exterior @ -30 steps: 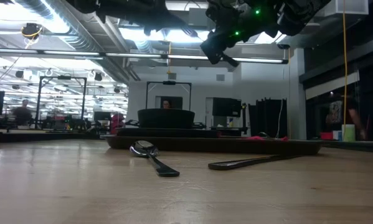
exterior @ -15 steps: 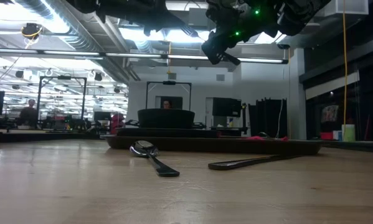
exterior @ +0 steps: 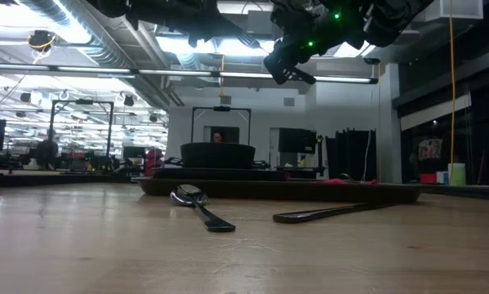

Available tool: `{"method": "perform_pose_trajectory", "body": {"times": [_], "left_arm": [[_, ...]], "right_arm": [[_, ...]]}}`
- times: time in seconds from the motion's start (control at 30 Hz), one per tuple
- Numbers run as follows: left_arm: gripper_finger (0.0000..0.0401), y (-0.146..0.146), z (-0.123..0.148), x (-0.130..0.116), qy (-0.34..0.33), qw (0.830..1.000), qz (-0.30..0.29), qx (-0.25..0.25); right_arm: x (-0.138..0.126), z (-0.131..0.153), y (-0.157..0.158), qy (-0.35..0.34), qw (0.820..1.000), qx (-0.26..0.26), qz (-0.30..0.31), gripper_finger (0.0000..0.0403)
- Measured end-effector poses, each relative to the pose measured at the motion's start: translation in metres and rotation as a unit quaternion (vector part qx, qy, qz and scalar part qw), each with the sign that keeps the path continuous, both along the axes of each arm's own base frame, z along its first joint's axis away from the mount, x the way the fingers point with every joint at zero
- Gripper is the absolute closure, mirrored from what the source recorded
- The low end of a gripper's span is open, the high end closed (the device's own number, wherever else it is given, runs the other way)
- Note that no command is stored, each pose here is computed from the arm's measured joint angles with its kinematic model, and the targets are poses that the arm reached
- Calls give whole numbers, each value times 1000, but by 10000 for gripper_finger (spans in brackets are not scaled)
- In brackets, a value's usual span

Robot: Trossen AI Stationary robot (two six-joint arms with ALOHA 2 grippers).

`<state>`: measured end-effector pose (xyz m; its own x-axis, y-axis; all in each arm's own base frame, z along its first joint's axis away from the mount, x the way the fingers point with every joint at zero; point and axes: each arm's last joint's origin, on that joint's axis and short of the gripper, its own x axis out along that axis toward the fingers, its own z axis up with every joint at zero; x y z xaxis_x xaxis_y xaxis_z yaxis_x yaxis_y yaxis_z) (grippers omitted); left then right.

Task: Set up tray
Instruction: Put the black fork in the center of the red napkin

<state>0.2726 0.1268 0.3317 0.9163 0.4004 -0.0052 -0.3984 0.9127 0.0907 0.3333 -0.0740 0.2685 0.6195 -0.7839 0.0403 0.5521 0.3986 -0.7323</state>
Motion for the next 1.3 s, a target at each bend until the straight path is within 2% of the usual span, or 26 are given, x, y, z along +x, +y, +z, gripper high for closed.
{"method": "perform_pose_trajectory", "body": {"times": [0.4, 0.9, 1.07, 1.13, 1.3], "left_arm": [[387, -1, 0, 0, 4, 1000, -23, 4], [296, -3, -4, -2, 43, 998, -33, 22], [271, -7, 1, -8, 48, 997, -55, 25], [264, -10, 3, -11, 54, 996, -62, 34], [261, -16, 12, -22, 73, 990, -74, 100]], "right_arm": [[0, 0, 0, -6, 1000, 5, 1, 391], [0, 0, 1, -11, 1000, 6, 0, 390], [0, 1, 1, -12, 1000, 6, 2, 390], [0, 1, 1, -12, 1000, 6, 3, 389], [-1, 0, 0, -32, 999, 24, -13, 389]]}}
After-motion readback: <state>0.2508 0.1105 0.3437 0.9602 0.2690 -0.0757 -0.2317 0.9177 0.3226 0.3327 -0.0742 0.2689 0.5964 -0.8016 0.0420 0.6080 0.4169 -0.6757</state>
